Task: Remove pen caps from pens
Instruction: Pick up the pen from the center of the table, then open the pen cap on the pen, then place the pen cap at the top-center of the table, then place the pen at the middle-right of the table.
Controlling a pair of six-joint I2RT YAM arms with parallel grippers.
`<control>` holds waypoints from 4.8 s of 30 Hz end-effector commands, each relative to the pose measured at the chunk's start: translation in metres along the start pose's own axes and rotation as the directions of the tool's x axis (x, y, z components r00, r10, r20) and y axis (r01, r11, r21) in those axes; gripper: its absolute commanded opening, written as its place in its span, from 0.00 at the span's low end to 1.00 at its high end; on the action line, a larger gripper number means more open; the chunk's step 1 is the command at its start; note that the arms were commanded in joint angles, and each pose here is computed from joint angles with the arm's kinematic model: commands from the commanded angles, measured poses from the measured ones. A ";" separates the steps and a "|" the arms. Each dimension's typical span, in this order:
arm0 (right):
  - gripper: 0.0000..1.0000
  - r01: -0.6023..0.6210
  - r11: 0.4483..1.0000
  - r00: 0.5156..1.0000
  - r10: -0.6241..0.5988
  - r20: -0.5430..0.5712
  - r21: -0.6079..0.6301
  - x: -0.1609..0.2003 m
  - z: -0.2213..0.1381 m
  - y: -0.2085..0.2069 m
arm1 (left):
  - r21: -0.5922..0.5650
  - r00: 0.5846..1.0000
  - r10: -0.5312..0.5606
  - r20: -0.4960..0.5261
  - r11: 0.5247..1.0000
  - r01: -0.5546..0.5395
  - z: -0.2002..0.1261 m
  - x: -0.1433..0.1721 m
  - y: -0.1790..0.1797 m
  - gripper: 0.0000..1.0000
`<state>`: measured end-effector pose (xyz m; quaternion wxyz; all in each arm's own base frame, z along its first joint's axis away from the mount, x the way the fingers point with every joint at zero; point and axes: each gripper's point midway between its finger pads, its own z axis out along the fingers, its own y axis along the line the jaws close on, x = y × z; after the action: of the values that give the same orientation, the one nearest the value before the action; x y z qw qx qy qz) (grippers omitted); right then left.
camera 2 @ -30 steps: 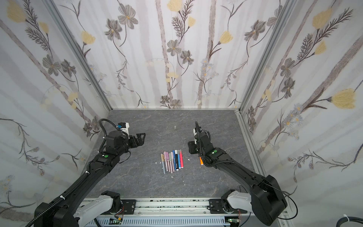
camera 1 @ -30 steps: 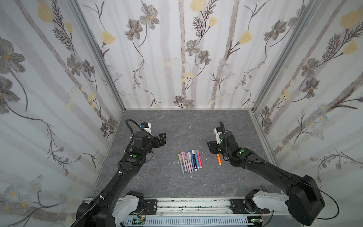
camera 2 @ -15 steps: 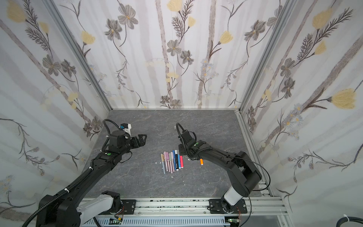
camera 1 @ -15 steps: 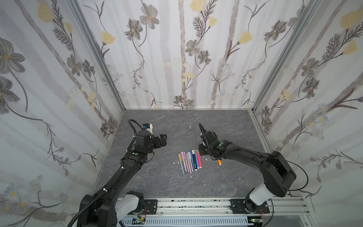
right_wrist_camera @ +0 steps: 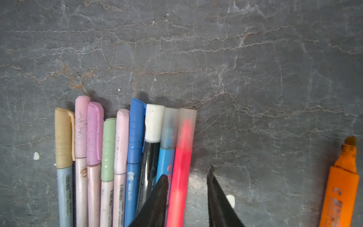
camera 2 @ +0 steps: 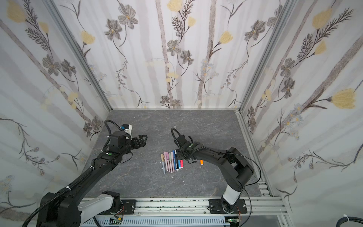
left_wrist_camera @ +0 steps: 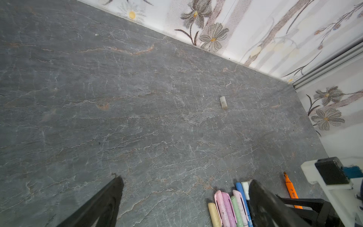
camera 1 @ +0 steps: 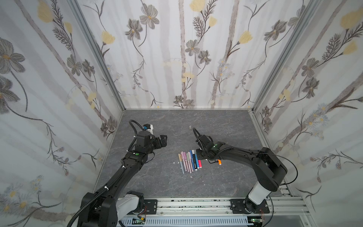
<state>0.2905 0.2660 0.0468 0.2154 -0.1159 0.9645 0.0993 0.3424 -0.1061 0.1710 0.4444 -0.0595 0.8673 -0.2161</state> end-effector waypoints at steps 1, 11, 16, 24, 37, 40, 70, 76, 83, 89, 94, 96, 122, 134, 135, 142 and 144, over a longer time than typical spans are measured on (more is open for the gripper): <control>0.34 -0.012 1.000 1.000 0.012 -0.018 0.015 0.007 0.004 0.000 | 0.022 1.000 -0.001 0.030 1.000 0.001 0.001 -0.007 -0.004 1.00; 0.30 -0.006 0.999 0.998 0.009 -0.061 0.053 0.024 0.019 -0.008 | 0.033 1.000 -0.001 0.019 0.999 0.000 0.003 -0.005 -0.006 1.00; 0.27 0.003 0.998 0.996 0.003 -0.085 0.066 0.036 0.022 -0.013 | 0.046 1.000 -0.004 0.017 0.999 0.003 0.004 -0.005 -0.008 1.00; 0.15 -0.002 0.999 0.997 0.005 -0.081 0.040 0.048 0.016 -0.018 | 0.159 0.998 -0.054 -0.033 0.985 0.059 0.013 -0.004 -0.030 1.00; 0.08 0.059 0.970 0.981 -0.012 0.193 -0.236 -0.017 -0.064 0.003 | 0.512 0.977 -0.078 -0.200 0.841 0.172 0.023 0.023 -0.137 1.00; 0.07 0.075 0.961 0.966 -0.005 0.257 -0.266 -0.032 -0.084 0.006 | 0.562 0.968 -0.094 -0.235 0.799 0.214 0.023 0.027 -0.158 1.00; 0.04 0.086 0.930 0.926 0.058 0.373 -0.358 -0.063 -0.111 0.019 | 0.603 0.909 -0.072 -0.410 0.726 0.330 0.078 0.059 -0.231 0.47; 0.04 0.083 0.928 0.925 0.064 0.375 -0.364 -0.065 -0.111 0.020 | 0.603 0.909 -0.067 -0.411 0.728 0.326 0.078 0.059 -0.231 0.36; 0.04 0.077 0.927 0.924 0.072 0.375 -0.366 -0.066 -0.110 0.019 | 0.603 0.908 -0.060 -0.414 0.729 0.323 0.077 0.061 -0.231 0.28; 0.04 0.075 0.926 0.925 0.075 0.373 -0.371 -0.067 -0.109 0.019 | 0.608 0.906 -0.055 -0.420 0.724 0.325 0.076 0.061 -0.233 0.11; 0.20 0.079 0.924 0.919 0.079 0.387 -0.374 -0.067 -0.110 0.019 | 0.604 0.899 -0.070 -0.433 0.717 0.347 0.074 0.058 -0.235 0.00; 0.25 0.084 0.921 0.908 0.088 0.410 -0.381 -0.069 -0.111 0.017 | 0.600 0.886 -0.087 -0.455 0.706 0.377 0.073 0.058 -0.237 0.00; 0.00 0.097 0.918 0.867 0.111 0.485 -0.383 -0.050 -0.121 0.003 | 0.505 0.850 -0.168 -0.500 0.741 0.443 0.102 0.047 -0.213 0.00; 0.00 0.036 0.932 0.896 0.130 0.425 -0.360 0.005 -0.117 -0.018 | 0.458 0.902 -0.148 -0.407 0.821 0.341 0.151 -0.007 -0.194 0.00; 0.00 0.027 0.938 0.896 0.130 0.425 -0.345 0.008 -0.115 -0.022 | 0.442 0.904 -0.148 -0.401 0.833 0.332 0.155 -0.008 -0.187 0.00; 0.00 -0.109 0.990 0.938 0.134 0.319 -0.094 0.028 -0.075 -0.067 | 0.289 0.916 -0.128 -0.379 0.925 0.249 0.179 -0.010 -0.120 0.00; 0.00 -0.119 0.993 0.952 0.122 0.281 -0.026 0.032 -0.063 -0.075 | 0.244 0.916 -0.125 -0.380 0.942 0.230 0.185 -0.008 -0.100 0.00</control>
<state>0.2519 0.1920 0.0916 0.3527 -0.0696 0.9130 0.1931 0.4811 -0.2731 0.1426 0.2561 -0.0423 0.8640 -0.4314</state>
